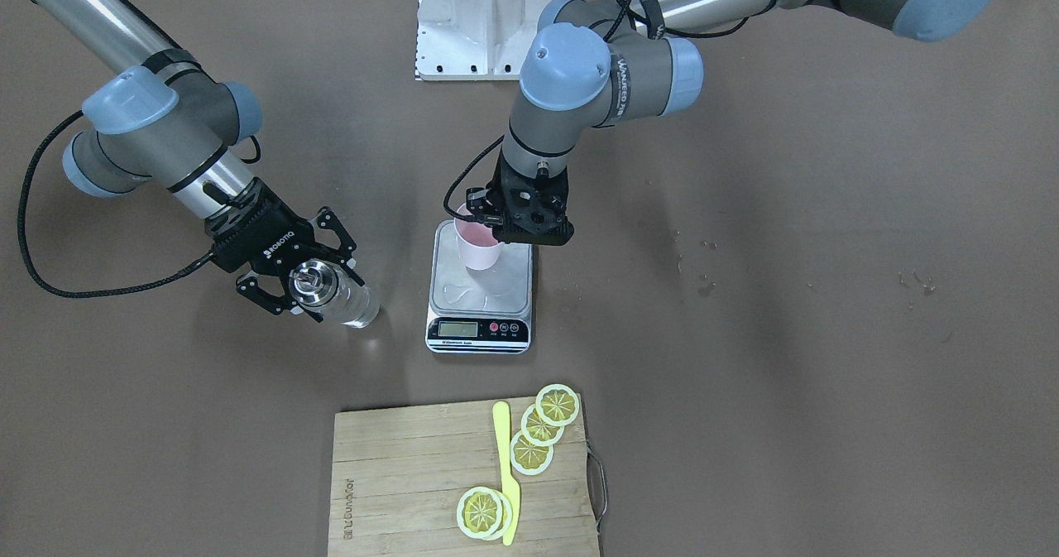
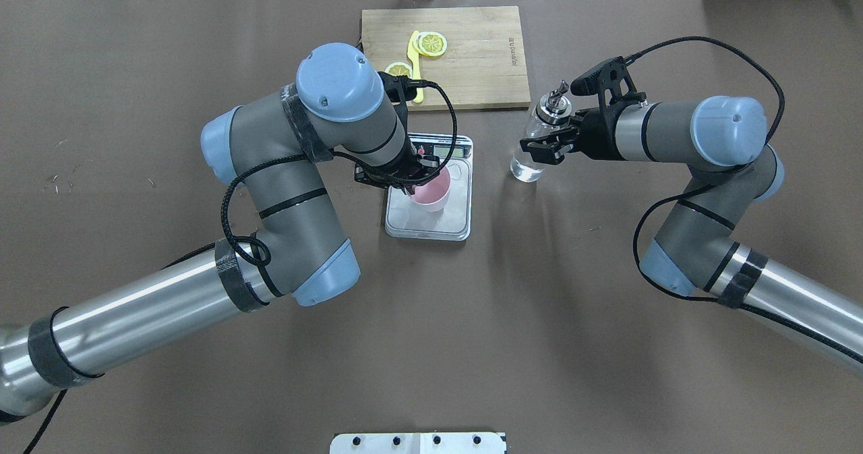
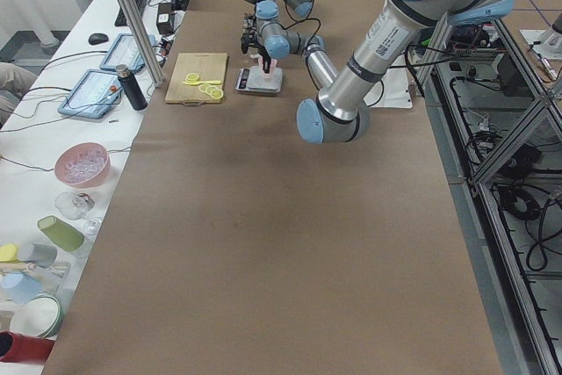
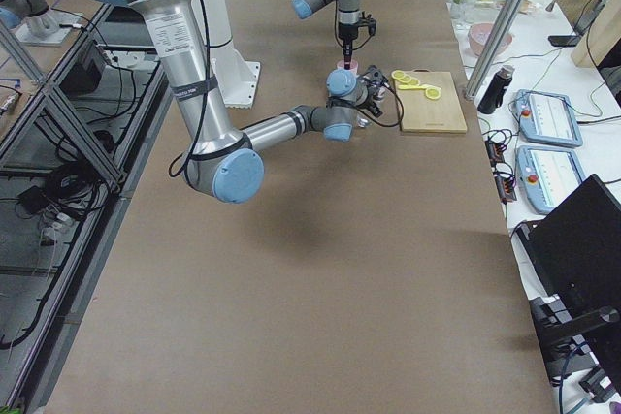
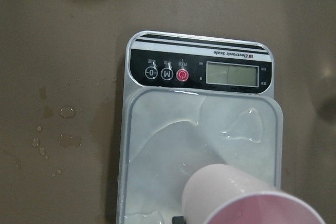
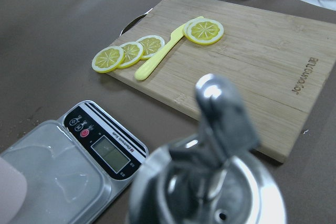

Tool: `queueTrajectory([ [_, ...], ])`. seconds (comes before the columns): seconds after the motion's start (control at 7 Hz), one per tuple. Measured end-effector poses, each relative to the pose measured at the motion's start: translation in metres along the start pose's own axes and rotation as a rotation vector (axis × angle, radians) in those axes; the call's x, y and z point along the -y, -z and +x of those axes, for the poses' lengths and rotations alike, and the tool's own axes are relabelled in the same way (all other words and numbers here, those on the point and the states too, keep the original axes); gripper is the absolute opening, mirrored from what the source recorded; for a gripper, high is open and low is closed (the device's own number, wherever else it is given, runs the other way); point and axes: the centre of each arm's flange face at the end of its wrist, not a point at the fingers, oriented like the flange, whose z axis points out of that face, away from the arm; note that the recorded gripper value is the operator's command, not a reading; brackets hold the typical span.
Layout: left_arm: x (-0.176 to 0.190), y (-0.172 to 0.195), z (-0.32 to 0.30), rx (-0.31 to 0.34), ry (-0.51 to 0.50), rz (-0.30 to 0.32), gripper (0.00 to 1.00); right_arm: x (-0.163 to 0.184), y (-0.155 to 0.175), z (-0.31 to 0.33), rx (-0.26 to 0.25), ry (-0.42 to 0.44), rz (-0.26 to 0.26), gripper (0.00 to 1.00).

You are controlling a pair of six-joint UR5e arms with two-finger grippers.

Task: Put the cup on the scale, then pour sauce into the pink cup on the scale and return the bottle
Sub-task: 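Release the cup and withdraw the left gripper while the right gripper lifts the bottle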

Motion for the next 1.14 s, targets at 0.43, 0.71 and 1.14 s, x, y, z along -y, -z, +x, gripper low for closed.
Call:
queueTrajectory([
  [0.43,0.014,0.007,-0.002,0.000,0.010,0.017,0.75,0.005,-0.002,-0.002,-0.009,-0.008,-0.020,0.00],
  [0.71,0.016,0.009,-0.002,-0.002,0.013,0.021,0.93,0.013,-0.001,-0.007,-0.019,-0.013,-0.040,0.00],
  [1.14,0.028,0.042,-0.010,-0.032,0.015,0.039,0.96,0.036,0.019,-0.030,-0.048,-0.012,-0.096,0.00],
])
